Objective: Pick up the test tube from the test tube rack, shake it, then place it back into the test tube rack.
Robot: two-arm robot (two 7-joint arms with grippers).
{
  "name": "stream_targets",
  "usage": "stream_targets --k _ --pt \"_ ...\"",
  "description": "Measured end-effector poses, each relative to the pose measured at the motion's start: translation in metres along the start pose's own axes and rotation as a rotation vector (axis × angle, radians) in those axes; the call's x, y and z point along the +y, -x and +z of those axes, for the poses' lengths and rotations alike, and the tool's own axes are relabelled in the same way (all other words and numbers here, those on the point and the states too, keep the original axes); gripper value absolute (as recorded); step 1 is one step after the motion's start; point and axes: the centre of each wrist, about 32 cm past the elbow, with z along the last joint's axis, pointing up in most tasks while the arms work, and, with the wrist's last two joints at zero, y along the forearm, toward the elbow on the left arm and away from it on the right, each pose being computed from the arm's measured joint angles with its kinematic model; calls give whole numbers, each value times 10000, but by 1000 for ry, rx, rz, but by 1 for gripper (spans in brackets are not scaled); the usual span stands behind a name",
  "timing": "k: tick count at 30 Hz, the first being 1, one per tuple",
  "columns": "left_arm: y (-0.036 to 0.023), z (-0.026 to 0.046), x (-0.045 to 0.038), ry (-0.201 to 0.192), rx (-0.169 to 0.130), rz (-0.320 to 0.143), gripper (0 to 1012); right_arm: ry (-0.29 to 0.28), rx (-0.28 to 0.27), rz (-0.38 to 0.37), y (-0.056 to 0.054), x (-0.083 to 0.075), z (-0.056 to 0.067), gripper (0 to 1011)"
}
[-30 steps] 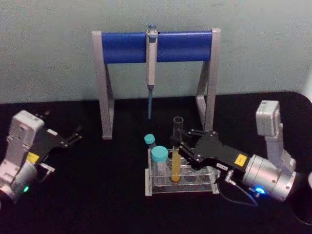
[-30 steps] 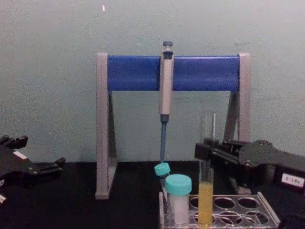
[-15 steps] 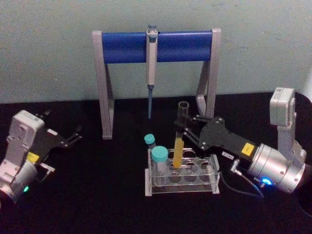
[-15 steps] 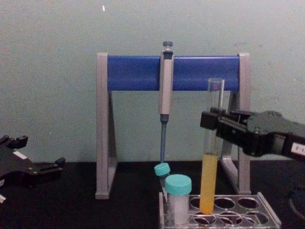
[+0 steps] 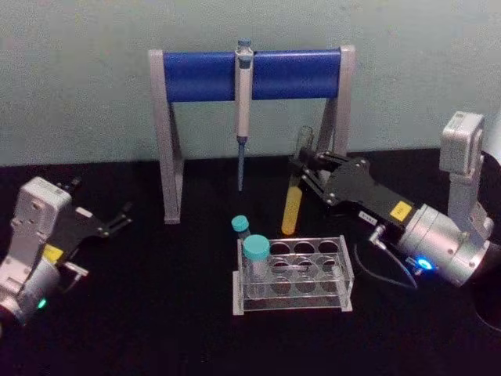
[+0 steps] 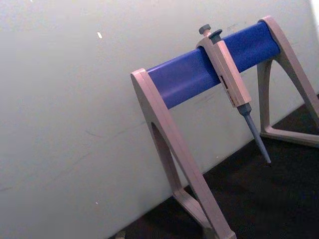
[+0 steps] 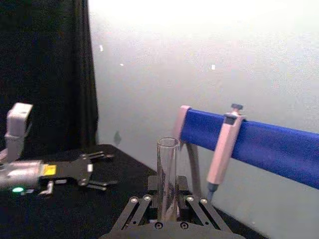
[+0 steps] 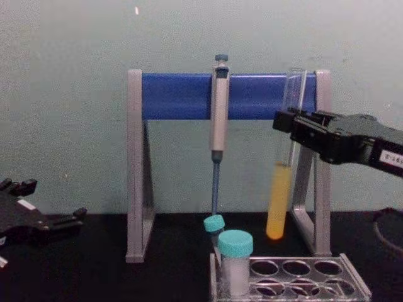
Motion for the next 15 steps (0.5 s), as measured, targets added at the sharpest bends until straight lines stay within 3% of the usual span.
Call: stream_targets --k 15 --pt "0 0 0 0 0 0 1001 14 -18 -69 -99 88 -2 221"
